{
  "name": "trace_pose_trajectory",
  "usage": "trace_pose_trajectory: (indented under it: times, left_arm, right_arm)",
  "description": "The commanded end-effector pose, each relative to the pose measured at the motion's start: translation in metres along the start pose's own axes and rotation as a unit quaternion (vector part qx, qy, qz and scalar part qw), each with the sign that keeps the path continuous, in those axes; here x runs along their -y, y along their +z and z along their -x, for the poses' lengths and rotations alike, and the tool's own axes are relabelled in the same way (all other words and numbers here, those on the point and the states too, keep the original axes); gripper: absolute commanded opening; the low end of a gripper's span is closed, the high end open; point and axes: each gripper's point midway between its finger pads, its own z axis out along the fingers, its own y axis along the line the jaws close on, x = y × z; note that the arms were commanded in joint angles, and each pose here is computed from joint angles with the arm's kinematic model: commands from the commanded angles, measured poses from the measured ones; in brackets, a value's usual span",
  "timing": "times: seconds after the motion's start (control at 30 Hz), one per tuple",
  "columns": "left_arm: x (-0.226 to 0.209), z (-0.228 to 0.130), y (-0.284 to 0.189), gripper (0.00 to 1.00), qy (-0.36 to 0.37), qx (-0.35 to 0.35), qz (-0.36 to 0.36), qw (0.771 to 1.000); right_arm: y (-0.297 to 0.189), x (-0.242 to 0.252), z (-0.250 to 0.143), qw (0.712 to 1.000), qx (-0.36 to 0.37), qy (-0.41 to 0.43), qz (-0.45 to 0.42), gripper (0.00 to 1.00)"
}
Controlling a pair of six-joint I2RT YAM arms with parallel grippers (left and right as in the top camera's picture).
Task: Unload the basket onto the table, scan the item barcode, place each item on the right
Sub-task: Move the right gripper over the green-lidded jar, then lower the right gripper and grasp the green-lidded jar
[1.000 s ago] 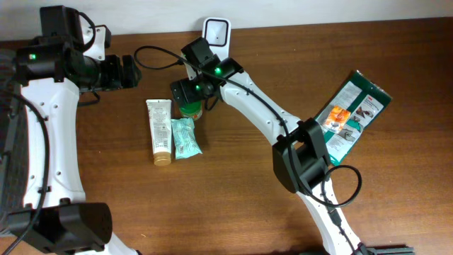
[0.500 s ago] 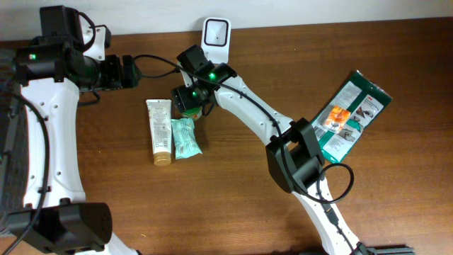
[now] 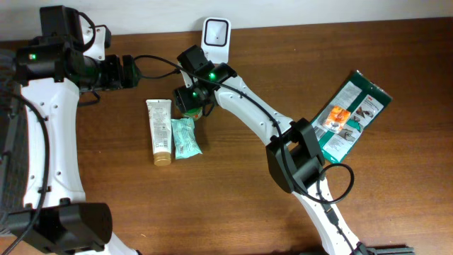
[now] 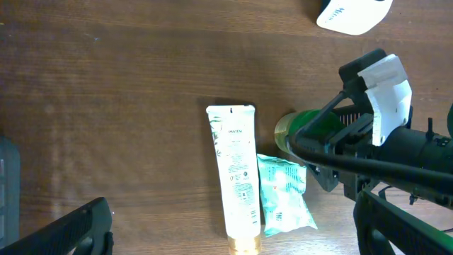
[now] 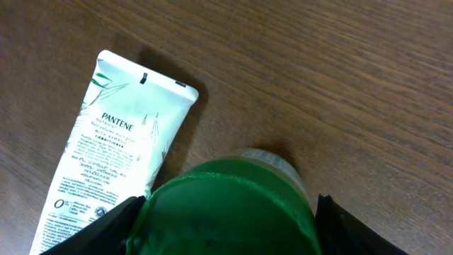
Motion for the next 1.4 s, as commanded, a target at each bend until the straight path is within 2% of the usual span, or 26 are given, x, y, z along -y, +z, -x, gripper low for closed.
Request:
trace_pose_trajectory:
  times: [0.0, 0.13, 0.33, 0.53, 0.73, 0.9, 0.97, 1.1, 1.23, 1.27, 1.37]
  left_arm:
    - [-0.001, 0.005, -0.006, 0.99, 0.006, 0.011, 0.001, 1.000]
    - [-0.001, 0.005, -0.006, 0.99, 0.006, 0.011, 0.001, 1.000]
    - [-0.001, 0.005, -0.006, 0.99, 0.006, 0.011, 0.001, 1.000]
    - [-0.001, 0.005, -0.006, 0.99, 0.006, 0.011, 0.001, 1.000]
    - [-0.001, 0.005, -0.006, 0.99, 0.006, 0.011, 0.001, 1.000]
    - [-0.001, 0.005, -0.006, 0.99, 0.006, 0.011, 0.001, 1.000]
    - [-0.001, 0.005, -0.006, 0.99, 0.006, 0.011, 0.001, 1.000]
    - [-0.001, 0.005, -0.006, 0.99, 0.006, 0.011, 0.001, 1.000]
    - [-0.001, 0.005, -0.006, 0.99, 0.006, 0.011, 0.001, 1.000]
    - [-0.001, 0.005, -0.006, 0.99, 0.006, 0.011, 0.001, 1.000]
    - [-0.001, 0.005, -0.006, 0.99, 0.006, 0.011, 0.001, 1.000]
  right_arm:
    - [0.004, 0.005, -0.005, 1.000, -0.009, -0.002, -0.011, 0.64]
    - [-0.032, 0.012, 0.005, 1.000, -0.002, 0.004, -0.016, 0.62]
    - [-0.096, 0.039, 0.000, 0.998, -0.026, -0.049, -0.033, 0.62]
    - [-0.104, 0.061, -0.036, 0.984, -0.106, -0.139, -0.034, 0.63]
    - [-0.104, 0.059, -0.038, 0.982, -0.111, -0.149, -0.025, 0.64]
    - [-0.091, 0.065, -0.043, 0.993, -0.109, -0.015, -0.041, 0.66]
    - [-0.078, 0.072, -0.050, 0.988, -0.106, 0.092, -0.062, 0.68]
    - [-0.054, 0.086, -0.061, 0.972, -0.095, 0.195, -0.090, 0.67]
    - [-0.048, 0.093, -0.063, 0.969, -0.087, 0.210, -0.098, 0.69]
    - [-0.050, 0.092, -0.059, 0.971, -0.083, 0.205, -0.096, 0.74]
    - [-0.054, 0.089, -0.053, 0.981, -0.081, 0.154, -0.087, 0.76]
